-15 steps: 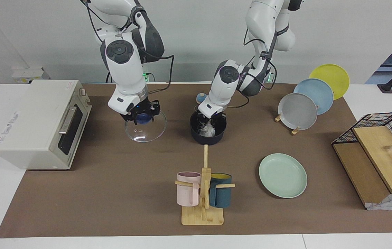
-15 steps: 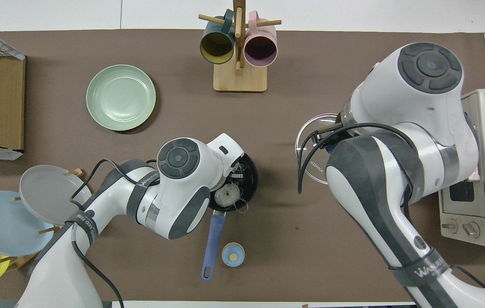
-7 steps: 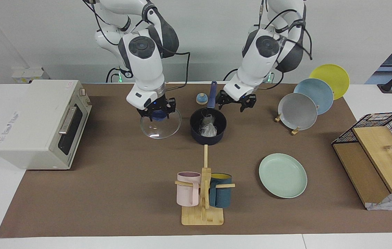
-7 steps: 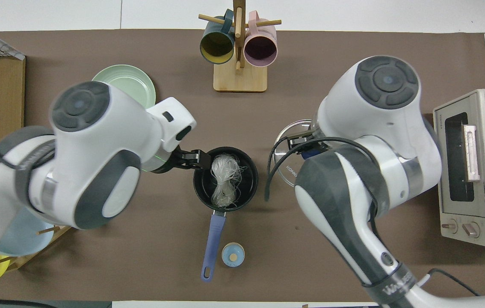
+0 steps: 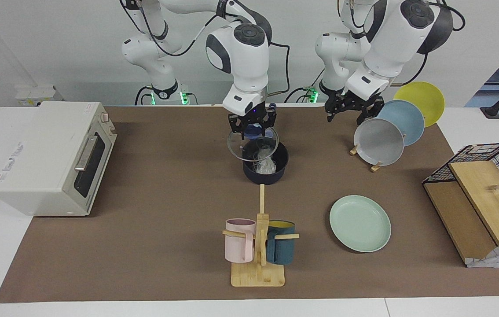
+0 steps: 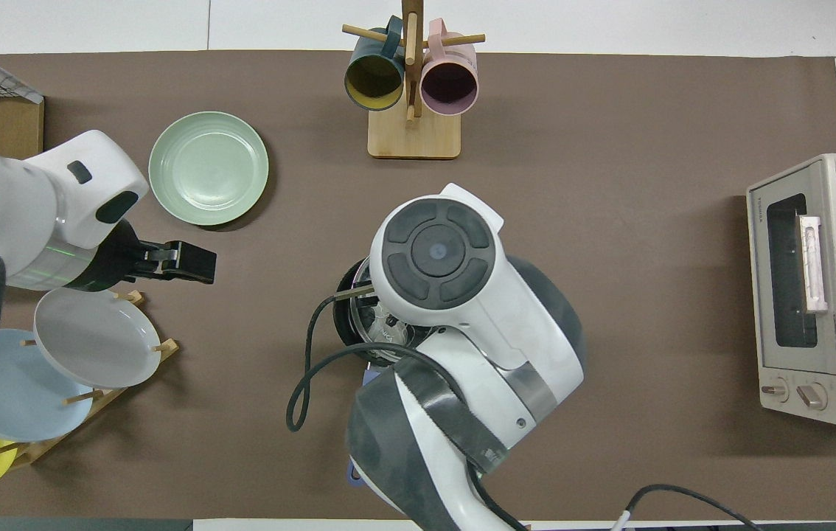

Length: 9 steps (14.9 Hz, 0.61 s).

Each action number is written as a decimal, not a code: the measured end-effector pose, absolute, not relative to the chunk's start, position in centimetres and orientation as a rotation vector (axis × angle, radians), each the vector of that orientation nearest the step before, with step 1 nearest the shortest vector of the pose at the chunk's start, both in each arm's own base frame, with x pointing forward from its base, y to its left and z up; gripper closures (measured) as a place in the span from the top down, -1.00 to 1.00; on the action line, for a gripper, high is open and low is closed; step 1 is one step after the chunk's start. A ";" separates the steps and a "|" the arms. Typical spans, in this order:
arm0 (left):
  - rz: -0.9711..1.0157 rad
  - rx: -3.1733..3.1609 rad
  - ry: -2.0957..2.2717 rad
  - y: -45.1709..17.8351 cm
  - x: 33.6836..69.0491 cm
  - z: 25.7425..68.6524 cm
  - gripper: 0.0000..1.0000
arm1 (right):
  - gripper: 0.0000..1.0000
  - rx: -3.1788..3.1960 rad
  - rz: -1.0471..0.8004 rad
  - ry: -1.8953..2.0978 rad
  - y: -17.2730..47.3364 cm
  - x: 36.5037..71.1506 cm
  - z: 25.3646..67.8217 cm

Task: Transfer vermicelli from plate to pot
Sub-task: 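Lower the glass lid onto the pot with the right gripper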

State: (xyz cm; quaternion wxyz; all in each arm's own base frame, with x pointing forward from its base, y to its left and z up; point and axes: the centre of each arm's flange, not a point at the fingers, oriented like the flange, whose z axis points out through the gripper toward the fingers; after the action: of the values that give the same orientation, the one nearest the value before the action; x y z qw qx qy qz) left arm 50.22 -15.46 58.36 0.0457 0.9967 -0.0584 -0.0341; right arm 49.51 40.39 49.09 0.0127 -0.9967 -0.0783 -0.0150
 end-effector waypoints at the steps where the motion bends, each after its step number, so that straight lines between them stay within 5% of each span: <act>1: -0.110 3.045 -0.194 -14.2 50.4 58.4 1.00 | 0.31 -3.134 -0.071 -0.272 41.4 49.1 48.1; 5: -0.120 3.078 -0.189 -10.1 51.2 58.3 1.00 | 0.31 -3.178 -0.071 -0.312 44.9 49.1 43.0; 9: -0.076 3.120 -0.195 -9.7 51.3 59.5 1.00 | 0.31 -3.160 -0.072 -0.280 45.0 50.3 43.0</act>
State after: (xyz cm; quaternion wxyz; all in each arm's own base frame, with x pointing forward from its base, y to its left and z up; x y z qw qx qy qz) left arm 51.30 -9.72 59.48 0.0074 0.9977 -0.0625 -0.0242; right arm 50.27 44.96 43.02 -0.0160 -0.9957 -0.0883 -0.0226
